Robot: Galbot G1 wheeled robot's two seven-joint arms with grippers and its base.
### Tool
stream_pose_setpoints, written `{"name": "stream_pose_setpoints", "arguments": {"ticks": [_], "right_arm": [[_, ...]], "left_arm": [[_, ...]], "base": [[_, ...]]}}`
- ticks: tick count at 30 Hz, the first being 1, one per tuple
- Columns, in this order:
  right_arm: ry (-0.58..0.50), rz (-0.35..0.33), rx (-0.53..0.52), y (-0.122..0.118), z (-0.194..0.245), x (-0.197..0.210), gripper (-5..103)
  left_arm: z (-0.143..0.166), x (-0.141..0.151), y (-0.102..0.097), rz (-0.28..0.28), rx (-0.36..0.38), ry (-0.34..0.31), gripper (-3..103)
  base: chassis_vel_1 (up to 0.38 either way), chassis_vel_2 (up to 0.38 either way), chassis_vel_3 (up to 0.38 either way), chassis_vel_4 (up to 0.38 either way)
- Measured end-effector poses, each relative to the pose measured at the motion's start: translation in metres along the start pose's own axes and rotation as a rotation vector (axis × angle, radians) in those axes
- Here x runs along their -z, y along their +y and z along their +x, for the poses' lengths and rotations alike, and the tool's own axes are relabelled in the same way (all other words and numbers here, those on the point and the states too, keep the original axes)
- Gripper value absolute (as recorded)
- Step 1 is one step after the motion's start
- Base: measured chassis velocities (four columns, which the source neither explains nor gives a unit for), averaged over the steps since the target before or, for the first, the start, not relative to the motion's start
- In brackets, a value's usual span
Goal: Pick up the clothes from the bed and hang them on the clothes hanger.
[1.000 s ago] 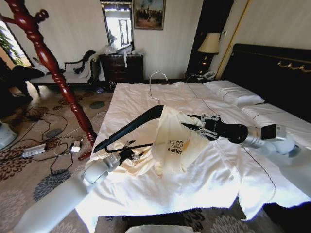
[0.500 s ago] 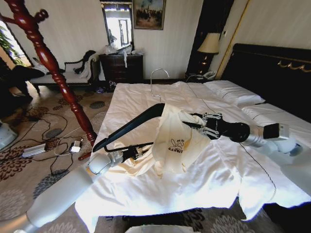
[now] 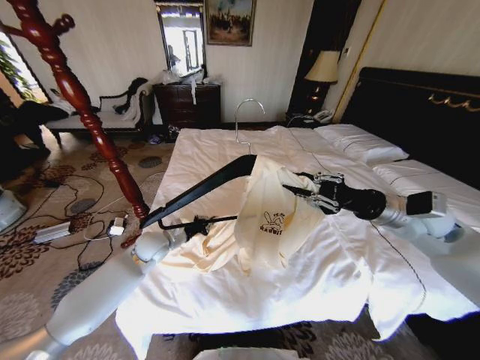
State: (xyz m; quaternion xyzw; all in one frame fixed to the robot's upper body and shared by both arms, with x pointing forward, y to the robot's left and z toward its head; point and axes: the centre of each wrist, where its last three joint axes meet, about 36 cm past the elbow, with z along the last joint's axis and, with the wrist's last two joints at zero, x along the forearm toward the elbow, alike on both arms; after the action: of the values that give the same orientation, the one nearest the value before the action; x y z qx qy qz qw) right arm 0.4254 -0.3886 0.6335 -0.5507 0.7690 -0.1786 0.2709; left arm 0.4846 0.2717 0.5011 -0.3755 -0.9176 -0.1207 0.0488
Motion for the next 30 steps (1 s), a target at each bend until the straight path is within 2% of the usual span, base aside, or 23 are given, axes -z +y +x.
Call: {"name": "stream_pose_setpoints", "arguments": {"ticks": [3,5,7,8,9,10,14,22,30], "right_arm": [[0.031,0.008,-0.045,0.006,0.005,-0.013,23],[0.036,0.011,-0.053,0.007,0.005,-0.015,23],[0.085,0.052,-0.097,0.010,0.009,-0.022,23],[0.097,0.061,-0.105,0.011,0.010,-0.024,23],[0.119,0.075,-0.126,0.013,0.011,-0.027,23],[0.119,0.075,-0.126,0.013,0.011,-0.027,23],[0.154,0.098,-0.172,0.019,0.010,-0.032,23],[0.139,0.094,-0.167,0.029,0.004,-0.033,23],[0.142,0.091,-0.138,0.037,0.001,-0.033,23]], "left_arm": [[0.013,0.041,0.026,0.069,0.053,-0.066,0],[0.016,0.048,0.030,0.080,0.059,-0.075,0],[0.032,0.081,0.040,0.129,0.070,-0.106,0],[0.036,0.088,0.041,0.139,0.070,-0.109,0],[0.043,0.105,0.041,0.172,0.062,-0.118,0],[0.043,0.105,0.041,0.172,0.062,-0.118,0],[0.063,0.151,0.041,0.203,0.043,-0.136,0],[0.087,0.175,0.044,0.165,0.082,-0.063,0],[0.088,0.176,0.042,0.179,0.101,-0.053,0]], "base": [[0.000,0.000,0.000,0.000],[0.000,0.000,0.000,0.000],[0.000,0.000,0.000,0.000],[0.000,0.000,0.000,0.000],[0.000,0.000,0.000,0.000],[0.000,0.000,0.000,0.000],[0.000,0.000,0.000,0.000],[0.000,0.000,0.000,0.000],[0.000,0.000,0.000,0.000]]}}
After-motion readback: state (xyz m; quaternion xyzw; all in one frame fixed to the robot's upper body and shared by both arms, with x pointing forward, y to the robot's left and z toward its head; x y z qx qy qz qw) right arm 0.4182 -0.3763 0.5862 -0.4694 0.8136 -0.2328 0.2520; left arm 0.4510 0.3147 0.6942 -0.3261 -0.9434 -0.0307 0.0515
